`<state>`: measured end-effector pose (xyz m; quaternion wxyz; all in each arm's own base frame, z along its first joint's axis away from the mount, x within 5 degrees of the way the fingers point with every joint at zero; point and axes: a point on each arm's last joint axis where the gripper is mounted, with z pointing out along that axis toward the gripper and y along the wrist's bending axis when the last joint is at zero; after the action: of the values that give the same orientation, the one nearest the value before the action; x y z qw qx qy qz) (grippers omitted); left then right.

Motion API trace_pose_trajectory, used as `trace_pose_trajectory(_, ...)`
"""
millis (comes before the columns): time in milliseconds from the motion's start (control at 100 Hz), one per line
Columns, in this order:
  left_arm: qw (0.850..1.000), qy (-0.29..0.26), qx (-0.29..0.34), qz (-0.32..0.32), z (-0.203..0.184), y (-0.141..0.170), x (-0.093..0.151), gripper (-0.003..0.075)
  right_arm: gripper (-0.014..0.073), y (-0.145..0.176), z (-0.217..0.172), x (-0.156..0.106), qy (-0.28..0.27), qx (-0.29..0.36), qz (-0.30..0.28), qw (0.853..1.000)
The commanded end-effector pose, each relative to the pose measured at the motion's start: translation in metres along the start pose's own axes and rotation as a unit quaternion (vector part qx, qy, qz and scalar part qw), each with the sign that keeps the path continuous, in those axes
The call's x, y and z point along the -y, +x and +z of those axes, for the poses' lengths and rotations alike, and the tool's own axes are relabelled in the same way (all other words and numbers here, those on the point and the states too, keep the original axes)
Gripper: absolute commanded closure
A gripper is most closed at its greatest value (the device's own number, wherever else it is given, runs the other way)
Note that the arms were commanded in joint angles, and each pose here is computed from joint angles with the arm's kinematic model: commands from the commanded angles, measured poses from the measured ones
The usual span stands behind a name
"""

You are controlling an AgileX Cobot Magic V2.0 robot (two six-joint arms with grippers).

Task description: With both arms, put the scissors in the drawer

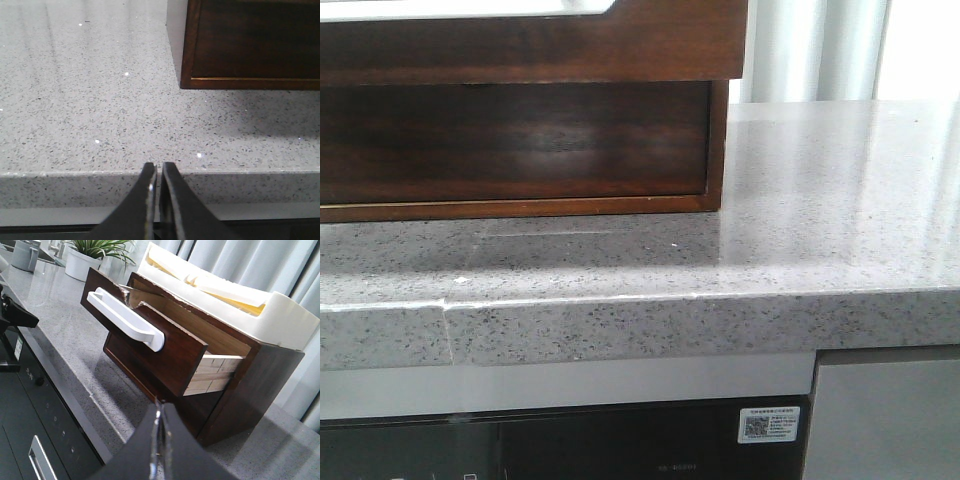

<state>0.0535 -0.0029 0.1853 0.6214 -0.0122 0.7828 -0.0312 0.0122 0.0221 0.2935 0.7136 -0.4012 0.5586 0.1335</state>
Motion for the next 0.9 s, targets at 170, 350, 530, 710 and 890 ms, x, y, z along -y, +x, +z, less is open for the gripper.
trace_pose_trajectory(170,1.0,0.002,0.03,-0.008,0.0,0.001,0.0,0.074,0.065,-0.012,-0.001,0.007,0.03,0.037,0.003,0.999)
trace_pose_trajectory(350,1.0,0.002,0.03,-0.008,0.0,0.001,0.0,0.074,0.065,-0.012,-0.001,0.007,0.03,0.037,0.003,0.999)
trace_pose_trajectory(530,1.0,0.002,0.03,-0.008,0.0,0.001,0.0,0.0739,0.065,-0.013,-0.001,0.008,0.035,0.044,0.003,0.998)
trace_pose_trajectory(710,1.0,0.002,0.03,-0.008,0.0,0.001,0.0,0.0739,0.065,-0.008,0.003,0.012,0.08,0.076,0.041,0.993)
trace_pose_trajectory(890,1.0,0.002,0.03,-0.008,0.0,0.001,0.0,0.0739,0.065,0.007,0.01,0.009,0.142,0.155,0.077,0.974)
